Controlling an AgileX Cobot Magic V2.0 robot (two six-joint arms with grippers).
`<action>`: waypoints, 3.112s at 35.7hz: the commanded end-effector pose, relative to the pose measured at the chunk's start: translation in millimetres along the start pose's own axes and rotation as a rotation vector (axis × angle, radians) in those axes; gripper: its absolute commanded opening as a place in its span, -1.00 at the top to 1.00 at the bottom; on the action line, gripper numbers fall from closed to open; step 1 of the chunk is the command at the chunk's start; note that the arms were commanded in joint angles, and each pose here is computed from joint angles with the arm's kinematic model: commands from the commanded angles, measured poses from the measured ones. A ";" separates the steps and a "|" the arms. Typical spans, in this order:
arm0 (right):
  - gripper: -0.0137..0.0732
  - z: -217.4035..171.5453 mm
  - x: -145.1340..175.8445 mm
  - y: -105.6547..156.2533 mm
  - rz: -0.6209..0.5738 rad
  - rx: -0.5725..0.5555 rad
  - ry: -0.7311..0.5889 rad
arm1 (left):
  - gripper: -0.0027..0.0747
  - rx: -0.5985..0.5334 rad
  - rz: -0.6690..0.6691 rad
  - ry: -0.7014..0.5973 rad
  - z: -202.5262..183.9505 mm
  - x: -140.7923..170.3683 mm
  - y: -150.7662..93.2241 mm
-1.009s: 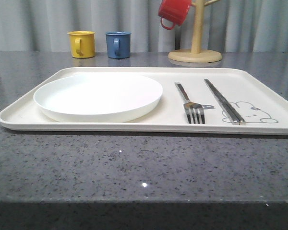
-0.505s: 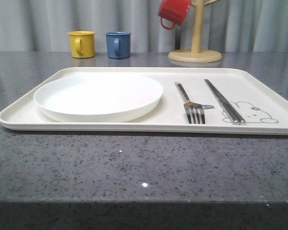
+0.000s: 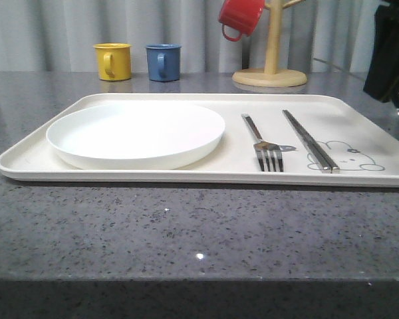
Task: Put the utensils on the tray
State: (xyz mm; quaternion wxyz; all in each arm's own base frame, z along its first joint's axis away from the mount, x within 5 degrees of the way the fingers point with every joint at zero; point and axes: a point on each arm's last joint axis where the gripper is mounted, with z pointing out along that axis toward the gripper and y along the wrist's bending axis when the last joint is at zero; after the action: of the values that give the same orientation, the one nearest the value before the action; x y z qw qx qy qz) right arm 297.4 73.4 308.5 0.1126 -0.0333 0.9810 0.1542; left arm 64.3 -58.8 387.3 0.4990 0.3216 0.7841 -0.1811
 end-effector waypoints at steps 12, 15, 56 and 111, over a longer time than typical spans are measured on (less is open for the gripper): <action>0.68 29.0 -21.0 -9.0 0.190 0.066 -0.021 | -0.15 0.009 -0.007 -0.093 -4.3 -12.5 -0.5; 0.56 30.5 -19.5 -9.5 0.191 0.070 0.004 | -0.15 0.009 -0.007 -0.093 -4.3 -12.5 -0.5; 0.08 -137.5 217.2 -5.0 -0.260 0.114 -0.701 | -0.15 0.009 -0.007 -0.093 -4.3 -12.5 -0.5; 0.95 -125.2 288.4 -18.9 -0.294 0.091 -0.939 | 0.98 -0.004 -0.022 -0.159 -15.7 3.6 -1.0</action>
State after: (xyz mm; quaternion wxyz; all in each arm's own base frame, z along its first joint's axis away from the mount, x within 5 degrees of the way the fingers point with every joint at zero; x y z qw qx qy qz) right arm -10.6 7.7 341.9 0.5369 -0.0932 0.8332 0.0941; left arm 53.1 -56.7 381.3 0.5036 0.3373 0.7667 -0.2117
